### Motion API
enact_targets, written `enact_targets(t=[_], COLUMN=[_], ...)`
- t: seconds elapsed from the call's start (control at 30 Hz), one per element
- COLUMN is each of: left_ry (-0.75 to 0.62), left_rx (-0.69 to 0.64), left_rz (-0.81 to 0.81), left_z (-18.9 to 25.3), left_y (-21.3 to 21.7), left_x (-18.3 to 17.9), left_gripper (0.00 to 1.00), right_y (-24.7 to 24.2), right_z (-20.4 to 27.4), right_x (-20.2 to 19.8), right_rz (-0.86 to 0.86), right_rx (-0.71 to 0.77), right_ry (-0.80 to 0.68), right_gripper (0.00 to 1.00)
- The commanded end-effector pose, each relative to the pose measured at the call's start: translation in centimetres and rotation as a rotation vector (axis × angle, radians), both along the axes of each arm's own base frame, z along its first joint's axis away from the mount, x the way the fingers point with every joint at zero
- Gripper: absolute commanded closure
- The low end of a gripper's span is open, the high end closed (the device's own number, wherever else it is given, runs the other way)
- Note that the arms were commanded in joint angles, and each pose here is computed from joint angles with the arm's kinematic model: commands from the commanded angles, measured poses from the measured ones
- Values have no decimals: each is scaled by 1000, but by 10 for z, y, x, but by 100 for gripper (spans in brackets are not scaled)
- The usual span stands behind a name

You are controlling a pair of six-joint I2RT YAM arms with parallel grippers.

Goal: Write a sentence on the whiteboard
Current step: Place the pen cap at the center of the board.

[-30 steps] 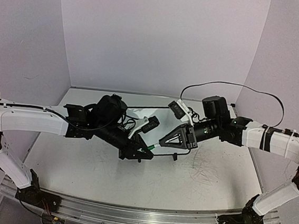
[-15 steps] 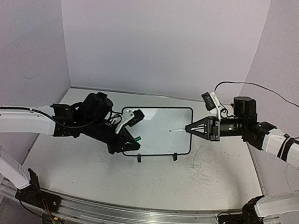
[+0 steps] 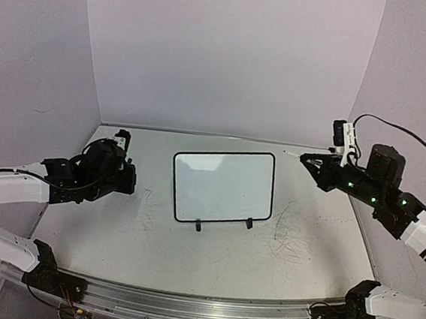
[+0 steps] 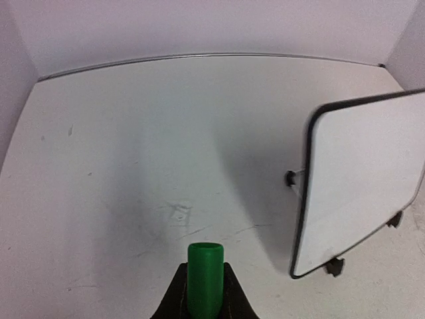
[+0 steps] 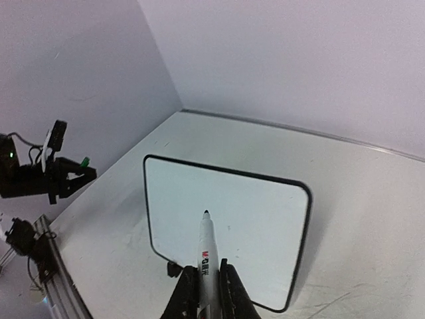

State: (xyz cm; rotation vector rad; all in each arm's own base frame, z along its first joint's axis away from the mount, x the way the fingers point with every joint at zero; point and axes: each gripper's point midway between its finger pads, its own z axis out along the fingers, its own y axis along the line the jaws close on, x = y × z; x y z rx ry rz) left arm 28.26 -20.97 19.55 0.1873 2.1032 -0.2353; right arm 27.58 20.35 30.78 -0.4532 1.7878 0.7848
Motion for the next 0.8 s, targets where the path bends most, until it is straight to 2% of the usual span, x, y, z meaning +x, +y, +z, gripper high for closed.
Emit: enact_targets(t=[0.0,0.17,0.33,0.6,0.77], left_ry=[19,122,186,205,215], left_rx=[-49,76,180,231,256], left_rz=[366,406,426,500,514], left_z=[-34,-88,-126,-156,-166], left_y=[57,50,42,49,54], left_x=[7,15,24,25,22], left_gripper=[100,100,100,100,90], right_y=[-42,-53,-60,-59,-57], right_z=[32,44,36,26,19], right_x=[14,7,7,5,8], right_rz=[-266,-303,-340,-331,-333], right_rx=[75,108,127,132,119], right_ry=[-127,-169,-144,-120,-105], right_gripper=[100,100,100,100,100])
